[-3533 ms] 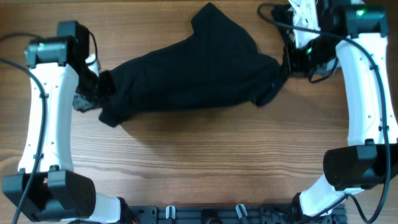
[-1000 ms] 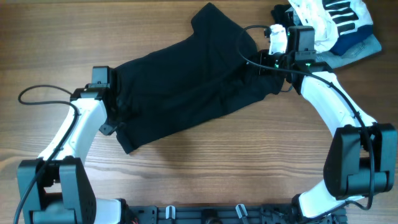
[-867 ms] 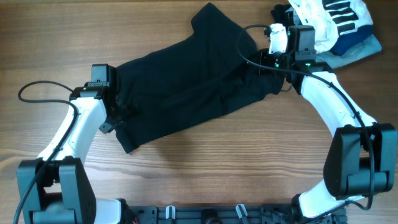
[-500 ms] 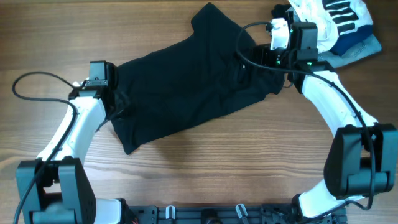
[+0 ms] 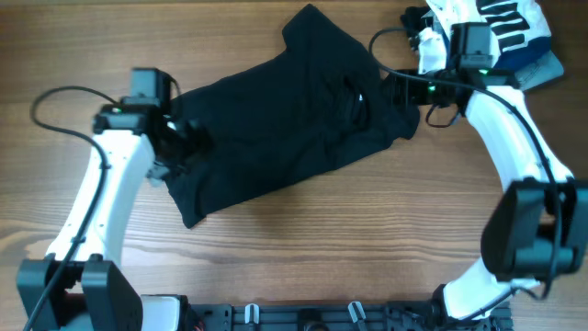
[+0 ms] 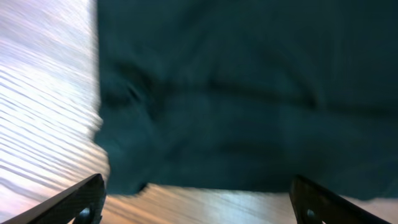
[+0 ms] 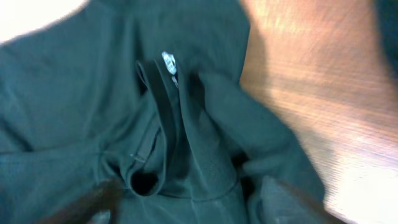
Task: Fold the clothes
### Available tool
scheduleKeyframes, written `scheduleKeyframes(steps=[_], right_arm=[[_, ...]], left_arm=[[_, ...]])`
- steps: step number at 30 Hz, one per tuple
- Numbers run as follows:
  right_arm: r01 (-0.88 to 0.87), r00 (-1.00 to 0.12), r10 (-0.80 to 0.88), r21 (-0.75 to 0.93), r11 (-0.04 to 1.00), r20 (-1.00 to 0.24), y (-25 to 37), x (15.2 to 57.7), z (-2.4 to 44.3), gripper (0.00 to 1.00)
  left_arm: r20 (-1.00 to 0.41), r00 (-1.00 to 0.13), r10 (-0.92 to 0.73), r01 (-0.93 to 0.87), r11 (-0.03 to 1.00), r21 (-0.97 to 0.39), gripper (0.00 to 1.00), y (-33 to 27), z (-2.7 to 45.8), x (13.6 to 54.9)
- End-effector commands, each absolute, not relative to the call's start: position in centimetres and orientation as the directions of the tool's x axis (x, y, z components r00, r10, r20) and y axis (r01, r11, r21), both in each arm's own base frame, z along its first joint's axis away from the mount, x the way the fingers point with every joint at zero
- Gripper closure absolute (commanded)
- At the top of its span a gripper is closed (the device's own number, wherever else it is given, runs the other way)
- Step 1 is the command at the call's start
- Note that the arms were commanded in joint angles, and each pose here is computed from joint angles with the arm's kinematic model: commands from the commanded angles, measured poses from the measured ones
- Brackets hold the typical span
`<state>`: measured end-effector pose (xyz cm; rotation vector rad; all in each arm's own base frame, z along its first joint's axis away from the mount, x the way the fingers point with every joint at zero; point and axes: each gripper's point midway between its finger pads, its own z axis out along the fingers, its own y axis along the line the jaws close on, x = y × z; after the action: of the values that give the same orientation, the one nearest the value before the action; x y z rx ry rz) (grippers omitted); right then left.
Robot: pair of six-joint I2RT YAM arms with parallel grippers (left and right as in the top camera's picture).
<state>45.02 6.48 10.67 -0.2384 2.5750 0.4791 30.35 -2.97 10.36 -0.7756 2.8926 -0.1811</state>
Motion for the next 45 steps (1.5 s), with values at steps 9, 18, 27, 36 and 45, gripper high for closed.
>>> scheduleKeyframes(steps=[9, 18, 27, 36, 45], right_arm=[[-0.158, -0.925, -0.047, 0.269, 0.950, -0.377, 8.3, 45.6, 2.9, 0.96], [0.287, -0.952, 0.284, -0.009, 0.958, -0.116, 1.4, 39.6, 0.3, 0.96], [0.327, -0.922, 0.346, -0.131, 0.936, 0.172, -0.1, 31.4, 2.0, 0.96], [0.216, -0.966, 0.223, 0.062, 0.974, -0.134, 1.4, 30.5, 15.0, 0.78], [-0.142, -0.782, -0.025, 0.139, 0.980, -0.622, 4.3, 40.1, 25.5, 0.34]], left_arm=[[-0.144, -0.873, -0.466, -0.442, 0.881, -0.169, 0.13, -5.9, 6.8, 30.6], [-0.285, -0.839, -0.464, -0.475, 0.879, -0.036, 0.00, -2.7, 7.1, 31.9], [-0.293, -0.848, -0.441, -0.455, 0.890, -0.023, 0.00, -2.6, 7.2, 32.0], [-0.301, -0.869, -0.392, -0.399, 0.916, -0.040, 0.00, -3.1, 8.1, 32.4], [-0.548, -0.777, -0.311, -0.250, 0.950, -0.185, 0.00, -3.5, 20.8, 40.6]])
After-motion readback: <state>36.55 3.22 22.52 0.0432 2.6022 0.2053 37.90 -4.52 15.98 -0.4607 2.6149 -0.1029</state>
